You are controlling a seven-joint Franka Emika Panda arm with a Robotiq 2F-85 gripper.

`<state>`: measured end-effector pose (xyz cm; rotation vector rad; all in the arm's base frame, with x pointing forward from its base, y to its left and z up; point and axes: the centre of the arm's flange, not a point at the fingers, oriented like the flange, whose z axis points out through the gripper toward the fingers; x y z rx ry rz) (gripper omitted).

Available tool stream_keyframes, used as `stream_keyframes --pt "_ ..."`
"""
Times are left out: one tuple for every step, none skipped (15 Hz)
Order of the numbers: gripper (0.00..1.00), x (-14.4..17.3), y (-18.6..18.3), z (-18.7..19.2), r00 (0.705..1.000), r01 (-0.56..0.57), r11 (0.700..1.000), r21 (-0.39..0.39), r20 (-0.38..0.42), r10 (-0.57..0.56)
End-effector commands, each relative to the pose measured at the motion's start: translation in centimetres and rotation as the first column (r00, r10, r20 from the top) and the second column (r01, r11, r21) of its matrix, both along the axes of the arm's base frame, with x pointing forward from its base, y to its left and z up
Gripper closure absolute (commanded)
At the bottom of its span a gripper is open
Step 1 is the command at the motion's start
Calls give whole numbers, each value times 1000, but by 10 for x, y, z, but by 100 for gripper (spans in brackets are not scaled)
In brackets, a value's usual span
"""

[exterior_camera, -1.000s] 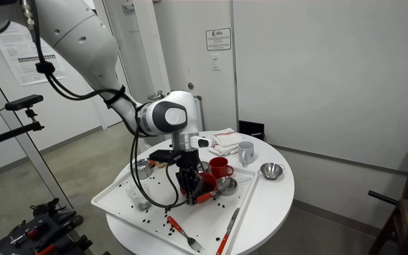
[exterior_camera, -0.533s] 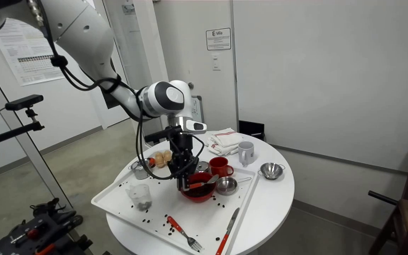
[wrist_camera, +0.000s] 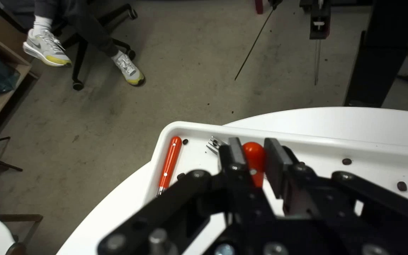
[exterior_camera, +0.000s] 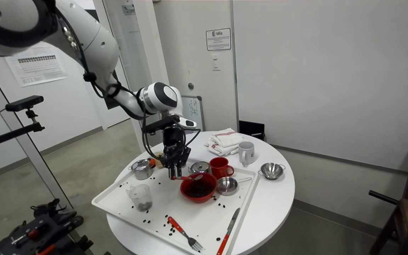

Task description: Use the spoon to mix the contents in the orange bowl

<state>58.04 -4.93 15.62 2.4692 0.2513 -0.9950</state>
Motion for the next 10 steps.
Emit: stream_keyframes --pt "92 50 17 -29 988 -83 993 -84 -139 70" --pt "92 56 20 -36 982 -102 989 -107 -168 83" --pt "92 63 20 -43 977 -121 984 -133 -193 94" --pt "92 69 20 -50 970 -141 978 -156 -218 105" --pt "92 75 19 -56 964 -158 971 -177 -241 113" --pt "92 79 18 -61 958 -172 966 -194 -261 118" --pt "92 83 16 -66 951 -186 960 -210 -282 122" --pt "92 86 14 -69 943 -206 952 -226 -305 132" --pt "92 89 12 -72 935 -225 944 -242 -326 139" --pt "92 89 11 -74 924 -247 934 -256 -352 148"
